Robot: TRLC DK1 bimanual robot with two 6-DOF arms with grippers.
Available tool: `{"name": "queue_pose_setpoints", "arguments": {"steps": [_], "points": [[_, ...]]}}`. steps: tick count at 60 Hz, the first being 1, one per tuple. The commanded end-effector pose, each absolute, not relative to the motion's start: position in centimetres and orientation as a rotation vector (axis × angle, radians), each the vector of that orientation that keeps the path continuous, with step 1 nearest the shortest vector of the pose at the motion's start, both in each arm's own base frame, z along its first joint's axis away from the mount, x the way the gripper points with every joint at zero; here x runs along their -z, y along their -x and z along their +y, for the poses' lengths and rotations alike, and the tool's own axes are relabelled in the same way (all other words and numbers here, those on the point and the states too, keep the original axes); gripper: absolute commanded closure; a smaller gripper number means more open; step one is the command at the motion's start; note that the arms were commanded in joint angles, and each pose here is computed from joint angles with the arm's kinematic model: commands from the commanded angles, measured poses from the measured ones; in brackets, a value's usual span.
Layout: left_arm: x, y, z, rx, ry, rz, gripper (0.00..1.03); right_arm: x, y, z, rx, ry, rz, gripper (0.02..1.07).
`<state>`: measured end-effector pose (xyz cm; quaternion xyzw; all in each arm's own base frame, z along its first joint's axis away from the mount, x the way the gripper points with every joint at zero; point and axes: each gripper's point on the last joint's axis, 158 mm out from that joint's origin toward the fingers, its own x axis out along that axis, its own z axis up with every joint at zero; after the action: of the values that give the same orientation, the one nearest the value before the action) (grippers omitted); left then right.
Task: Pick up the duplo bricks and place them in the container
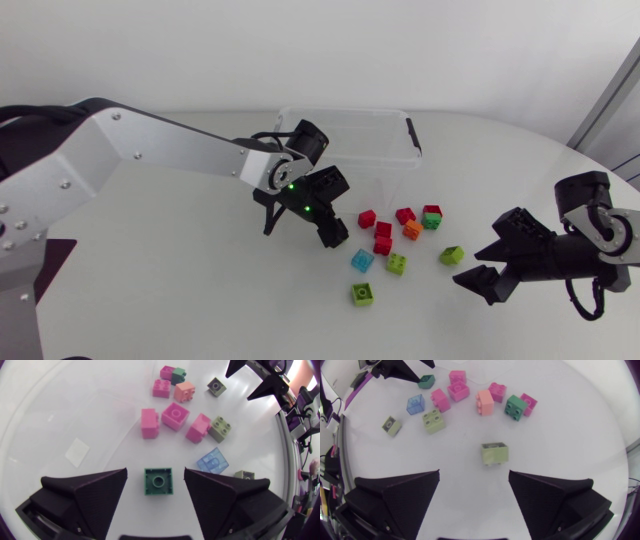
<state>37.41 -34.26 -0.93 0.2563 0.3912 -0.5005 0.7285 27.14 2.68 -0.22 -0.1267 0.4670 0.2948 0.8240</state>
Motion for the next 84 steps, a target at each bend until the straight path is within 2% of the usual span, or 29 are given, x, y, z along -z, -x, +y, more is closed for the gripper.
{"name": "queue_pose_setpoints", "arguments": {"steps": [1,28,32,45,68,78,82,84], "points": [[1.6,-37.8,-34.9,1.121,-0.601,0.871,0.36,0.6,-27.3,2.8,-0.652,0.299,0.994,0.07],[3.0,-37.0,-33.0,1.057,-0.703,1.064,0.38,0.7,-27.2,2.6,-0.646,0.308,1.007,0.07],[3.1,-36.6,-33.1,1.056,-0.702,1.077,0.44,0.6,-27.2,2.8,-0.647,0.31,1.005,0.07],[3.4,-36.0,-33.6,1.05,-0.713,1.102,0.46,0.5,-26.6,2.8,-0.643,0.313,1.011,0.07],[4.3,-33.8,-31.5,1.042,-0.736,1.224,0.57,1.5,-26.9,2.5,-0.636,0.328,1.033,0.07],[3.7,-34.0,-31.3,1.021,-0.721,1.205,0.58,1.5,-27.5,2.4,-0.63,0.336,1.008,0.07],[3.5,-34.2,-31.5,1.002,-0.698,1.21,0.65,1.5,-27.6,2.3,-0.626,0.338,1.004,0.07],[3.3,-34.3,-31.5,0.995,-0.689,1.209,0.65,1.6,-27.5,2.4,-0.627,0.338,1.005,0.07]]}}
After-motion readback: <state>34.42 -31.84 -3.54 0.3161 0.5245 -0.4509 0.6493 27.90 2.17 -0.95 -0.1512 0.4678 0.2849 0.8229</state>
